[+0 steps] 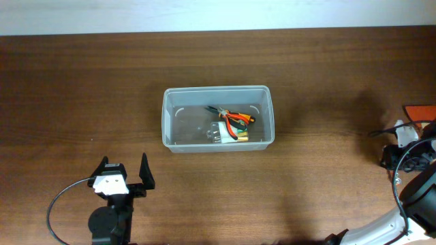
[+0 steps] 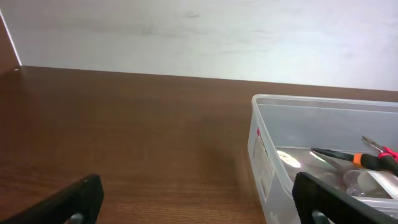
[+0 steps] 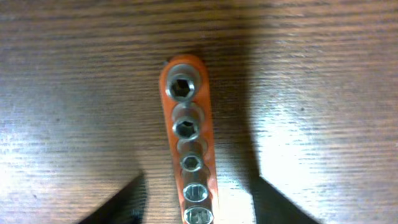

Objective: Pack container
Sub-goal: 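Lower the right gripper and grasp the orange socket rail, then carry the socket rail left and release it into the container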

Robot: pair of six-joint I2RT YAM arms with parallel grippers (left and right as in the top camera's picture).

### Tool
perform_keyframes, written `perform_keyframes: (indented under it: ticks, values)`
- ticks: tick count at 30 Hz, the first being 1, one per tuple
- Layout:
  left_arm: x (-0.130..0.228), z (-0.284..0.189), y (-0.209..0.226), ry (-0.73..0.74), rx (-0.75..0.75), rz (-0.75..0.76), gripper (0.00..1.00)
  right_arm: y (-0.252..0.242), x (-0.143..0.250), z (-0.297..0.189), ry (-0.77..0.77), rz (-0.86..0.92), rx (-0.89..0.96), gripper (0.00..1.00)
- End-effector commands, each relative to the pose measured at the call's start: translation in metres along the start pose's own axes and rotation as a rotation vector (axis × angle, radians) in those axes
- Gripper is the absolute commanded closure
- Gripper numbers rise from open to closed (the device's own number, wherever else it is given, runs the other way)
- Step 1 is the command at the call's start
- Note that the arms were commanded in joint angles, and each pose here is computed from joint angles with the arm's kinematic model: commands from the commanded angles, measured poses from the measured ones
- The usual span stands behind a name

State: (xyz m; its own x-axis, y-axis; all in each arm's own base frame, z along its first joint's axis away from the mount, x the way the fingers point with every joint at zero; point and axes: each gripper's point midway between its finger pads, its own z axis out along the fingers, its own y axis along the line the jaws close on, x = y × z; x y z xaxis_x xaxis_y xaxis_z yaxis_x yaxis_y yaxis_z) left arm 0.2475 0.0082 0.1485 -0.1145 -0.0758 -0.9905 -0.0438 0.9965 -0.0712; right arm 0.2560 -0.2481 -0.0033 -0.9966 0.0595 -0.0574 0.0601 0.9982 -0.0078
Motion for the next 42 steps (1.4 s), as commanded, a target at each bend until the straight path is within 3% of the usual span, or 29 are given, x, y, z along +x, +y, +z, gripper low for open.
perform_keyframes:
  ticks: [1, 7, 17, 24, 33, 38, 42]
  values:
    - [0.003, 0.000, 0.001, 0.009, -0.004, -0.001, 0.01, 0.006, 0.002, 0.009, 0.021, -0.007, -0.022, 0.56]
    - [0.003, 0.000, 0.001, 0.009, -0.004, -0.002, 0.01, 0.012, -0.005, 0.010, 0.018, -0.034, -0.019, 0.66]
    - [0.003, 0.000, 0.000, 0.009, -0.004, -0.001, 0.01, 0.019, -0.013, 0.009, 0.014, -0.065, -0.017, 0.96]
    - [0.003, 0.000, 0.000, 0.009, -0.004, -0.002, 0.01, 0.015, -0.021, 0.003, -0.006, -0.032, -0.003, 0.96]
    - [0.003, 0.000, 0.000, 0.009, -0.004, -0.002, 0.01, 0.020, -0.097, -0.054, -0.133, -0.134, 0.073, 0.96]
    - [0.003, 0.000, 0.001, 0.009, -0.004, -0.002, 0.01, 0.064, -0.151, -0.098, -0.213, -0.280, 0.099, 0.96]
    - [0.003, 0.000, 0.001, 0.009, -0.004, -0.002, 0.01, 0.128, -0.191, -0.132, -0.290, -0.439, 0.108, 0.95]
